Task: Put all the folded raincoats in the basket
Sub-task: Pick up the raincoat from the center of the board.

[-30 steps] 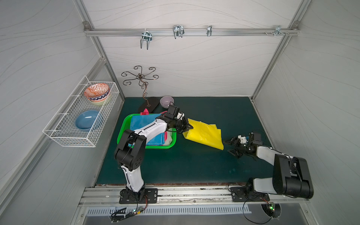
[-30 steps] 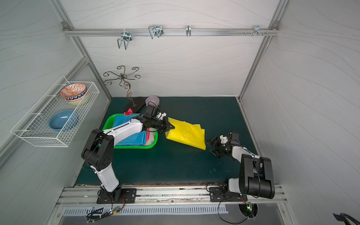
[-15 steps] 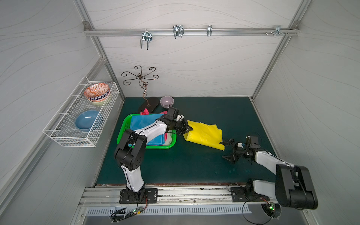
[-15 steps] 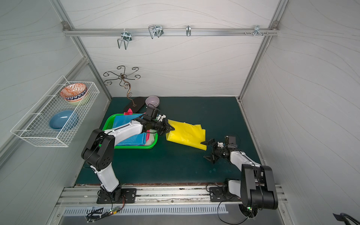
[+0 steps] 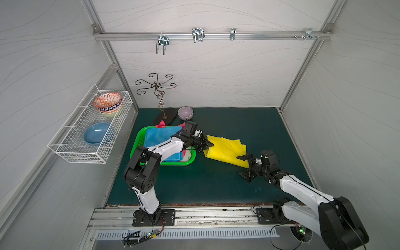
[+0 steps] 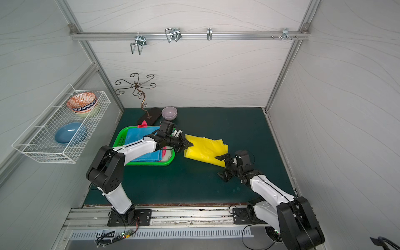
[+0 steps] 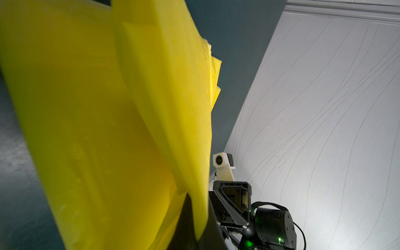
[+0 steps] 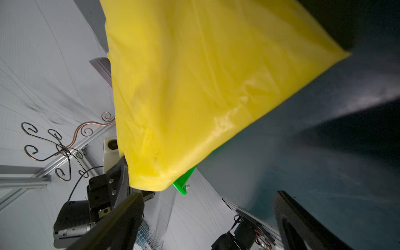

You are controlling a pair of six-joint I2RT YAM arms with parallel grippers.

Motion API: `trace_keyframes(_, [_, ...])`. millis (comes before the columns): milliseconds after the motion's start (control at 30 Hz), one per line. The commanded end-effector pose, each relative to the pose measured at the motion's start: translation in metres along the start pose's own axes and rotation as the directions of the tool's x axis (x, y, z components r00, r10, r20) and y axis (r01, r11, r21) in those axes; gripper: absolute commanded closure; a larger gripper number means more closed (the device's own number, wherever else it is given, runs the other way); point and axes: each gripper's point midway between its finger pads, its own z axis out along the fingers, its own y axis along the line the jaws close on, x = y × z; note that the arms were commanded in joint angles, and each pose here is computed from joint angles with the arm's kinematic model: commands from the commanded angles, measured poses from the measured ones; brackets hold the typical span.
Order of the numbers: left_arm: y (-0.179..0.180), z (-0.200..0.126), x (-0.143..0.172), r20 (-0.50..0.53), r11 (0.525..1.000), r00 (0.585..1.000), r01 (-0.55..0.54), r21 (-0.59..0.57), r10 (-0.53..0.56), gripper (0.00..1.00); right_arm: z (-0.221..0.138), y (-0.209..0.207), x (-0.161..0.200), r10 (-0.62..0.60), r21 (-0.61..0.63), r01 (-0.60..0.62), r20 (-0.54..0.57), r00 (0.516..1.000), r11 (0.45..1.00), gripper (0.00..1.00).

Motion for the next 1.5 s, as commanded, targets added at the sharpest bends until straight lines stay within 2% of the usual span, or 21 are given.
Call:
trace_keyframes(0, [-0.015, -0.002, 0.004, 0.015, 0.998, 1.0, -0.025, 0.055, 0.024, 1.0, 0.009, 0.013, -0.009, 0.084, -0.048, -0.079, 0.104, 0.991, 0.996, 0.03])
trace_keyframes(167, [-0.01, 0.004, 0.008, 0.014, 0.999, 1.0, -0.005, 0.048, 0.004, 1.0, 0.031, 0.01, -0.007, 0.092, -0.043, -0.087, 0.112, 0.99, 0.995, 0.02])
trace_keyframes(367, [-0.008, 0.011, 0.014, 0.0, 0.999, 1.0, 0.014, 0.051, -0.014, 1.0, 0.041, 0.012, -0.025, 0.126, -0.072, -0.113, 0.217, 0.968, 0.991, 0.01])
trace_keyframes(567, [-0.003, 0.027, 0.029, -0.027, 0.997, 0.998, 0.051, 0.05, -0.05, 1.0, 0.048, 0.028, -0.035, 0.168, -0.152, -0.133, 0.247, 0.954, 0.979, 0.01])
trace_keyframes(733, [0.011, 0.031, 0.026, 0.001, 0.994, 0.995, 0.101, 0.032, -0.101, 1.0, 0.054, 0.029, -0.039, 0.187, -0.188, -0.141, 0.254, 0.949, 0.972, 0.02])
trace_keyframes(933, [0.021, 0.039, 0.029, 0.008, 0.995, 0.995, 0.104, -0.014, -0.104, 1.0, 0.049, 0.017, -0.051, 0.212, -0.208, -0.153, 0.3, 0.93, 0.966, 0.09])
trace_keyframes(1067, [0.03, 0.045, 0.031, -0.015, 0.993, 0.994, 0.11, -0.048, -0.11, 1.0, 0.045, 0.016, -0.053, 0.186, -0.213, -0.12, 0.321, 0.929, 0.97, 0.11])
trace_keyframes(1167, [0.044, 0.045, 0.028, 0.013, 0.989, 0.994, 0.105, -0.106, -0.104, 1.0, 0.042, 0.017, -0.053, 0.168, -0.222, -0.096, 0.329, 0.929, 0.97, 0.12])
trace_keyframes(1233, [0.052, 0.045, 0.025, 0.029, 0.984, 0.995, 0.1, -0.15, -0.097, 1.0, 0.04, 0.017, -0.055, 0.152, -0.219, -0.079, 0.34, 0.928, 0.972, 0.15])
trace_keyframes(1467, [0.064, 0.053, 0.023, 0.017, 0.976, 0.994, 0.108, -0.189, -0.107, 1.0, 0.044, 0.019, -0.05, 0.101, -0.208, -0.034, 0.319, 0.942, 0.978, 0.29])
